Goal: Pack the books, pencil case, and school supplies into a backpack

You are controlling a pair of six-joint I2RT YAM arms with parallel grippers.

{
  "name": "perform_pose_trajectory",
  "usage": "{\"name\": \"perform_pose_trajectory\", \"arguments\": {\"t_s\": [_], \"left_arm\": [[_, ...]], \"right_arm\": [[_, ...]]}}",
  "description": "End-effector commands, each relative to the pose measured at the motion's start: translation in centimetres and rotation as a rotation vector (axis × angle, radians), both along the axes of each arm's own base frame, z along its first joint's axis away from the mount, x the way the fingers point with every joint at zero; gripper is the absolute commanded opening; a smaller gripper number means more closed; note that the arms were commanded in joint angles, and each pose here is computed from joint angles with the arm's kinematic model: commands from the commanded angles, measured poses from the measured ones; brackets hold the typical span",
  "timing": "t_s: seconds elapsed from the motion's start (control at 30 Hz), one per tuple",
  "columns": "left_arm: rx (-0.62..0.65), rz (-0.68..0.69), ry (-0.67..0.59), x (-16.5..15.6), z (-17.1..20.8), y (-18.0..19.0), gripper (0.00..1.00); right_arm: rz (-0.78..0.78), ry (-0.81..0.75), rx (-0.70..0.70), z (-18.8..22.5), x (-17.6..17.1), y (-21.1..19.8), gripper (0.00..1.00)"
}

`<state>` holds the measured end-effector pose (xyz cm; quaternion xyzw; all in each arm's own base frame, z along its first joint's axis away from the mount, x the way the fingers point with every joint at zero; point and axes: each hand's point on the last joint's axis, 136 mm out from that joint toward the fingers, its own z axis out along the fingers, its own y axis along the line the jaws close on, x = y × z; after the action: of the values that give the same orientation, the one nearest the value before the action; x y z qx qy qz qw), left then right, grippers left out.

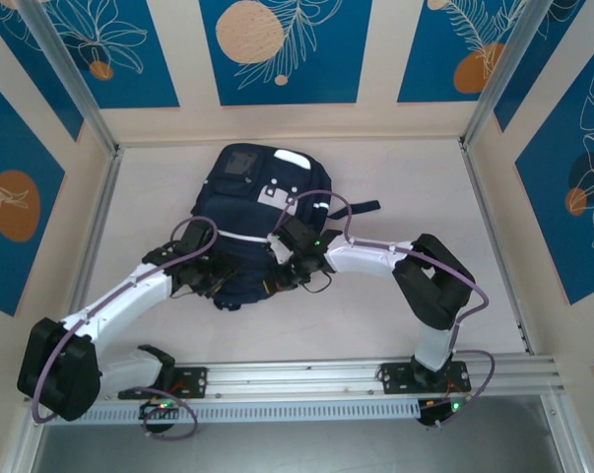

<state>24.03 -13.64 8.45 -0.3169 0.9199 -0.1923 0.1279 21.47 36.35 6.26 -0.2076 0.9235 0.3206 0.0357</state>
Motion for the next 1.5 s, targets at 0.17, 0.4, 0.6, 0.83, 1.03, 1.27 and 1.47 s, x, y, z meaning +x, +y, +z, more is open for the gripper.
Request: {"name": "perform_pose_trajectory", "arguments": {"t_s": [0.17,0.4,0.6,0.83,1.03,1.27,1.47], "left_arm": [[0.028,0.017,0.037,0.0,-1.1,-0.2,0.50],[0.076,0.020,0.002,1.2,-0.5,0.4,0.16],[0.106,0.027,-0.006,1.5,-0.1,1.7,0.06],[0.133,0.038,0.037,0.9,-1.4,3.6,0.06],[0.149,0.042,0.050,0.8,-1.7,4.7,0.05],[0.149,0.043,0.053,1.0,-1.7,5.2,0.06],[0.155,0.046,0.054,1.0,-1.7,5.7,0.05]], "right_arm": [[-0.014,0.010,0.039,1.2,-0.1,0.1,0.00],[-0.020,-0.001,0.018,0.9,-0.1,-0.5,0.00],[-0.024,-0.042,-0.054,0.2,0.1,-2.2,0.00],[-0.016,-0.066,-0.118,-1.3,0.4,-3.6,0.00],[0.002,-0.138,-0.110,-1.1,0.7,-4.4,0.02],[-0.009,-0.241,-0.098,-1.3,1.4,-5.5,0.03],[-0.021,-0.347,-0.076,-1.0,2.9,-6.2,0.02]]}}
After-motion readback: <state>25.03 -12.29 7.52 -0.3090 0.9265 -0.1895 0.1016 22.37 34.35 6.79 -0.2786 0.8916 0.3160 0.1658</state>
